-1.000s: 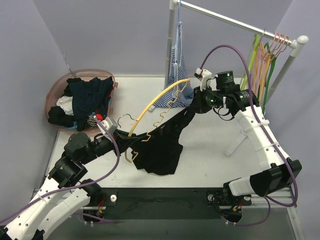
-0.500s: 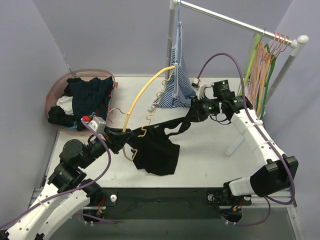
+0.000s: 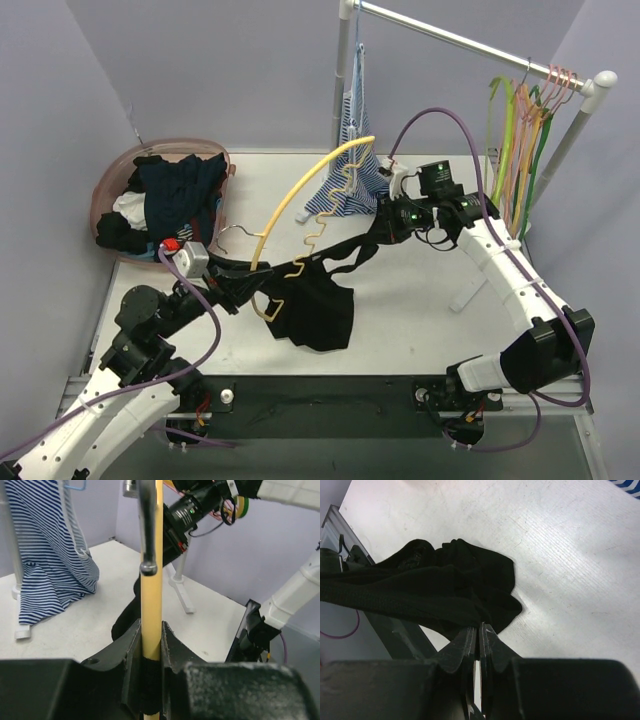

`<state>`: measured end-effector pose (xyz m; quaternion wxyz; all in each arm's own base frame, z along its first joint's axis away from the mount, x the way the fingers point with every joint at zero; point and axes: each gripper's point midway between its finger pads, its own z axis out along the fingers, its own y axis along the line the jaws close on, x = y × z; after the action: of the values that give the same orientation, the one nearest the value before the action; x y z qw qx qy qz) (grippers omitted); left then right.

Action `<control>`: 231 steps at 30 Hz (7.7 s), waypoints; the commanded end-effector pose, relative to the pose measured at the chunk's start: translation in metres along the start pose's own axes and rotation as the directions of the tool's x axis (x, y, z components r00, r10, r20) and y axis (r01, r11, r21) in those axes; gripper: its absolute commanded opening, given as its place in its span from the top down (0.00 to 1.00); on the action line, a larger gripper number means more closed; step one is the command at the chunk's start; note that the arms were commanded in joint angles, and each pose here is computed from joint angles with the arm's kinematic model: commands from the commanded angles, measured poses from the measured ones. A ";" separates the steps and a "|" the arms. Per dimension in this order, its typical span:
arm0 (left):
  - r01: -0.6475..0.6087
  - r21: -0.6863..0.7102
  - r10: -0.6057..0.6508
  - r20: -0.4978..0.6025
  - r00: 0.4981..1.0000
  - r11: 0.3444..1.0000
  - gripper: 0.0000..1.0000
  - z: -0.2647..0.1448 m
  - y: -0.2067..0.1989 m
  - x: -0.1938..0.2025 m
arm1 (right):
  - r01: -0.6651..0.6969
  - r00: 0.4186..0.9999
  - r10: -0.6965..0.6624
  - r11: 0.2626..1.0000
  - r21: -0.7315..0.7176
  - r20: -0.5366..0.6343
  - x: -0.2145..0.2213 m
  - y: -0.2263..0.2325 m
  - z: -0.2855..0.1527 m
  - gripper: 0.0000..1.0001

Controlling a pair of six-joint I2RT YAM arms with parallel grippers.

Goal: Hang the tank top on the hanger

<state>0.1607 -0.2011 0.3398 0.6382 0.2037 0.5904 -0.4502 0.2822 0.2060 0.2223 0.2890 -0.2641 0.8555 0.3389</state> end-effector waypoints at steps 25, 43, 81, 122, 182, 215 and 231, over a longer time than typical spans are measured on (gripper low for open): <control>-0.472 0.098 0.466 -0.426 0.775 0.876 1.00 -0.031 0.035 0.041 | -0.060 0.975 0.033 0.992 0.114 0.219 -0.057 -0.026 -0.057 1.00; -0.543 0.057 0.494 -0.501 0.710 0.838 1.00 -0.056 0.052 0.051 | -0.098 0.966 0.035 0.965 0.242 0.255 -0.061 -0.056 -0.076 1.00; -0.569 0.136 0.501 -0.664 0.555 0.811 1.00 -0.082 0.070 0.083 | 0.186 0.959 -0.230 0.951 0.245 0.164 -0.065 -0.031 -0.080 1.00; -0.094 0.503 0.407 -0.559 0.722 0.859 1.00 0.002 -0.018 0.078 | 0.547 0.705 -0.709 0.524 -0.652 0.021 0.081 0.137 -0.043 0.46; -0.383 -0.067 0.318 -0.439 0.840 0.921 0.22 -0.019 0.049 0.019 | -0.104 0.789 -0.161 0.916 0.387 0.593 -0.144 0.002 -0.299 1.00; -0.298 -0.112 0.233 -0.394 0.889 0.948 0.22 0.001 0.051 0.017 | -0.161 0.718 -0.284 0.820 0.549 0.635 -0.267 -0.029 -0.207 1.00; -0.271 -0.120 0.204 -0.397 0.895 0.955 0.22 0.007 0.055 0.027 | -0.270 0.636 -0.273 0.798 0.539 0.722 -0.313 -0.058 -0.169 1.00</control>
<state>0.2006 -0.1849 0.2899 0.5566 0.3136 0.7239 -0.2606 0.4690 0.1289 0.4635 0.6268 -0.0249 0.7690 0.1232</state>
